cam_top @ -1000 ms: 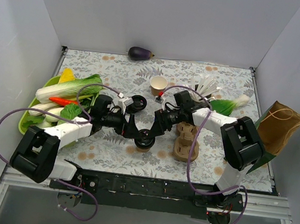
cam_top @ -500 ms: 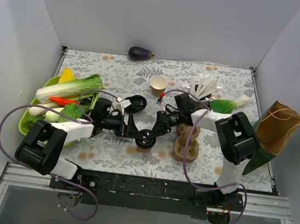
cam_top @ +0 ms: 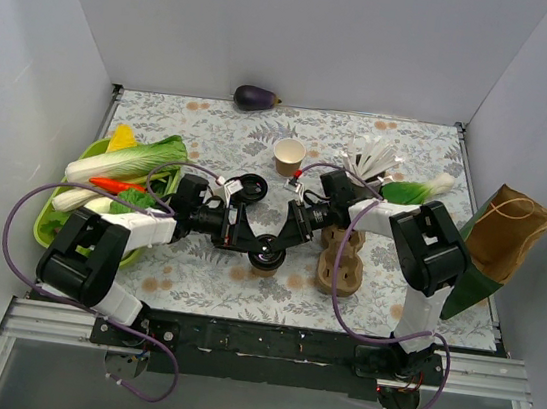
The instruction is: Pack the takeout coffee
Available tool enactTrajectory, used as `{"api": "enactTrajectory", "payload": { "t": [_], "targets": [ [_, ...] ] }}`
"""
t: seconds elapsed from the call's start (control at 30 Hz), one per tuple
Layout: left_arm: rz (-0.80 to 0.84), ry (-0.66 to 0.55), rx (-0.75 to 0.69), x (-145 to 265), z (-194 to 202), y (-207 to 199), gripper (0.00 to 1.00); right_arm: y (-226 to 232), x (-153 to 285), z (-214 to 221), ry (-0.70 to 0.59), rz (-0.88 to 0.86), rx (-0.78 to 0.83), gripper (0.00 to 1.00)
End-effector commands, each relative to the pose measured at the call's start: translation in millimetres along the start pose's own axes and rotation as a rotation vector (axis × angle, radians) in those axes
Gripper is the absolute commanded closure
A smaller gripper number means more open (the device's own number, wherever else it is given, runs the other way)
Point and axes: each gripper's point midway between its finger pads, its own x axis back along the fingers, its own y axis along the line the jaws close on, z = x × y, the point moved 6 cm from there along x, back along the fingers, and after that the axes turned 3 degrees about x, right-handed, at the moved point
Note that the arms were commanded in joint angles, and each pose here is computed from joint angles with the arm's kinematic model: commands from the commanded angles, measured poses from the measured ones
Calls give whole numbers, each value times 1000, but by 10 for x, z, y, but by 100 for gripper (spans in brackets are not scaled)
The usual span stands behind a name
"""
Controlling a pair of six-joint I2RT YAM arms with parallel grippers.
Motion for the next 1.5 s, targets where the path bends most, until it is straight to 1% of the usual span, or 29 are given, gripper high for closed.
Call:
{"api": "enactTrajectory", "payload": {
  "t": [0.0, 0.07, 0.1, 0.3, 0.4, 0.43, 0.53, 0.7, 0.83, 0.97, 1.2, 1.33, 1.43, 1.47],
  "targets": [
    [-380, -68, 62, 28, 74, 611, 12, -104, -50, -89, -12, 90, 80, 16],
    [-370, -65, 64, 38, 83, 615, 12, -7, -35, -159, -16, 55, 116, 7],
    [-363, -64, 53, 38, 76, 606, 12, 61, -20, -200, -22, 43, 138, 5],
    [-349, -61, 51, 36, 95, 597, 13, 286, 39, -211, -32, -1, 152, 3],
    [-339, -60, 46, 41, 92, 582, 13, 314, 66, -153, -36, 1, 129, 4],
    [-335, -56, 42, 39, 100, 576, 13, 314, 93, -148, -45, 4, 97, 4],
    [-312, -50, 29, 52, 114, 532, 13, 299, 160, -102, -79, 10, 53, 7],
    [-286, -55, -3, 92, 123, 451, 13, 172, 197, -50, -91, 95, 7, 19],
    [-256, -44, -6, 89, 145, 422, 12, 109, 197, -13, -88, 92, -15, 26],
    [-254, -43, -6, 85, 146, 424, 12, 87, 212, -23, -98, 77, -23, 39],
    [-255, -39, 2, 81, 162, 445, 12, -6, 230, 39, -110, 112, -58, 45],
    [-257, -34, 11, 67, 166, 458, 12, -80, 189, 143, -120, 94, -176, 47],
    [-261, -29, 47, 57, 186, 471, 12, -154, 160, 226, -114, 98, -233, 51],
    [-262, -28, 79, 51, 200, 472, 12, -185, 151, 254, -111, 105, -257, 52]
  ]
}}
